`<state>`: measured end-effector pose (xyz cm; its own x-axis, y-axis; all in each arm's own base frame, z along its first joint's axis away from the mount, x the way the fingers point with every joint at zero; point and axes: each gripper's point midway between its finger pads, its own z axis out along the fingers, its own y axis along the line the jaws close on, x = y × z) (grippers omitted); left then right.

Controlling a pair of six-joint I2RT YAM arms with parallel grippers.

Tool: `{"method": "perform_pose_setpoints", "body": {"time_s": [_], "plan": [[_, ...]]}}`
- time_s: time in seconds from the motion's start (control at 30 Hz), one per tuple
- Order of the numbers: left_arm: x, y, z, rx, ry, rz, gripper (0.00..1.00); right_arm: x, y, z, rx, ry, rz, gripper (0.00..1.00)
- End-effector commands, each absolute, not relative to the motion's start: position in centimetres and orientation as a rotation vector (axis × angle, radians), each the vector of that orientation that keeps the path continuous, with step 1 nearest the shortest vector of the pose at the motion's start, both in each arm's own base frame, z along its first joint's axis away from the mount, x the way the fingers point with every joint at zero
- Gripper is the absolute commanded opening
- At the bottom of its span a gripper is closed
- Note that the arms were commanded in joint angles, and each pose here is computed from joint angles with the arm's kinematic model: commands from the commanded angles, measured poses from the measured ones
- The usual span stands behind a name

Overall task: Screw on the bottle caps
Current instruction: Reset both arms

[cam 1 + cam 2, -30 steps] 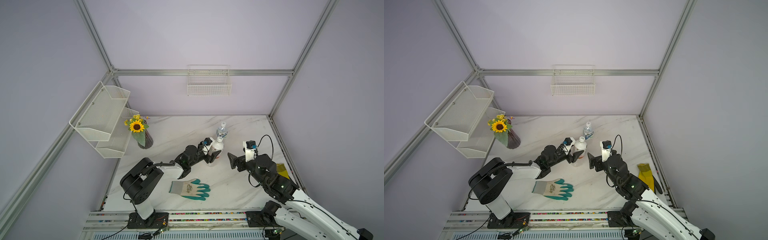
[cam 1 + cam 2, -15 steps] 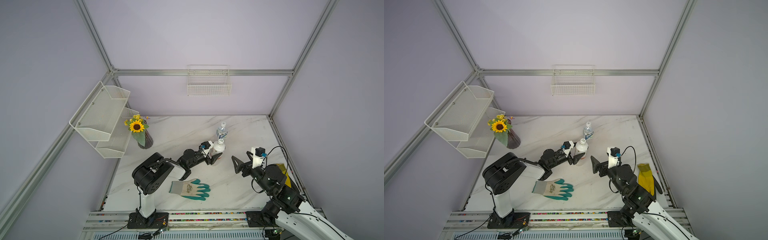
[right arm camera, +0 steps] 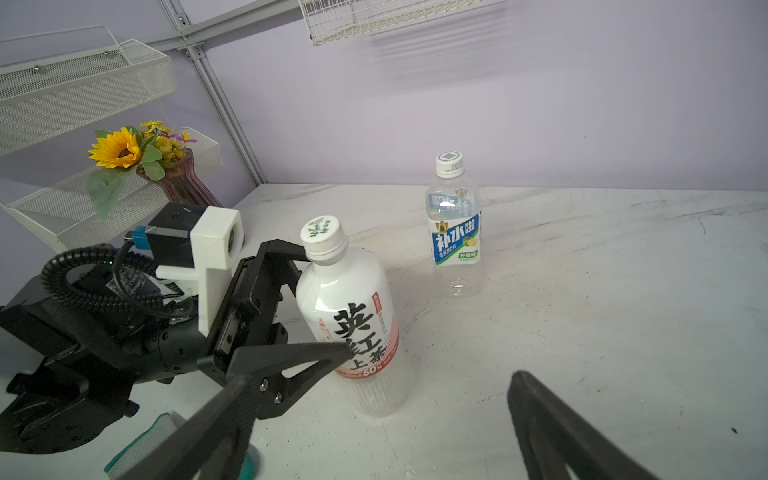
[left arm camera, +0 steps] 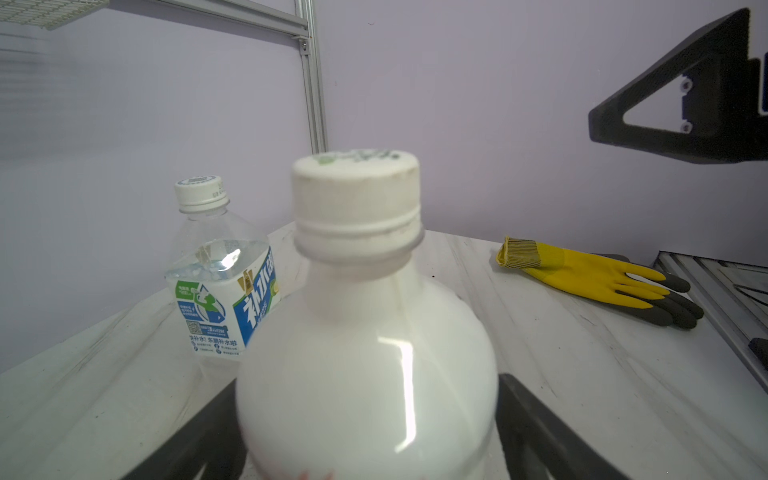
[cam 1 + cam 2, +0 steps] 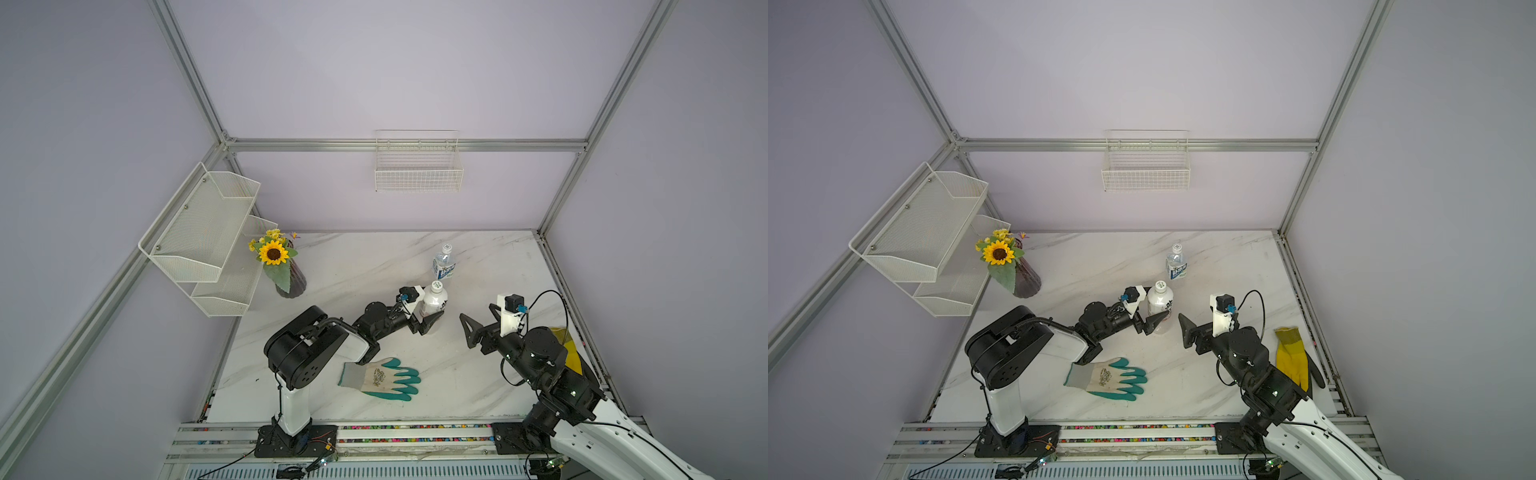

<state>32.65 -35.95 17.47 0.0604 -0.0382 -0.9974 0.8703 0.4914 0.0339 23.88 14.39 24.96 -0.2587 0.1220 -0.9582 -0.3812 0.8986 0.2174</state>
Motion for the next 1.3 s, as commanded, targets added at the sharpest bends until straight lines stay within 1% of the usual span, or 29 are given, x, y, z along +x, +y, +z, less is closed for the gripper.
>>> {"method": "perform_pose_setpoints", "body": {"time_s": [0.0,0.57,0.63,0.73,0.9,1.0,1.07,1.17,1.27], "plan": [[32.4,-35.5,20.8,0.786,1.233,-0.823,0.91,23.9,14.6,25.2,-0.19,1.756,0.506,0.97],[32.4,-35.8,21.0,0.791,1.232,-0.84,0.91,23.8,14.2,25.1,-0.163,1.753,0.506,0.97],[32.2,-35.7,21.3,0.796,1.226,-0.841,0.93,23.8,14.0,25.2,-0.156,1.751,0.499,0.97],[31.5,-35.2,22.2,0.801,1.201,-0.832,1.0,23.8,13.6,25.3,-0.149,1.743,0.479,0.97],[29.2,-33.3,24.3,0.826,1.192,-0.798,1.0,24.0,13.3,26.2,-0.162,1.721,0.436,0.97],[27.4,-31.4,25.7,0.802,1.188,-0.774,1.0,24.4,12.4,27.1,-0.145,1.701,0.371,0.97],[27.2,-29.3,27.2,0.718,1.223,-0.727,1.0,24.8,11.5,27.8,-0.095,1.689,0.325,0.98],[29.2,-25.3,27.4,0.552,1.401,-0.557,1.0,25.7,10.0,28.8,-0.03,1.681,0.215,0.98],[30.7,-20.2,26.8,0.393,1.519,-0.413,1.0,27.5,8.7,28.9,-0.003,1.694,0.103,0.98]]}}
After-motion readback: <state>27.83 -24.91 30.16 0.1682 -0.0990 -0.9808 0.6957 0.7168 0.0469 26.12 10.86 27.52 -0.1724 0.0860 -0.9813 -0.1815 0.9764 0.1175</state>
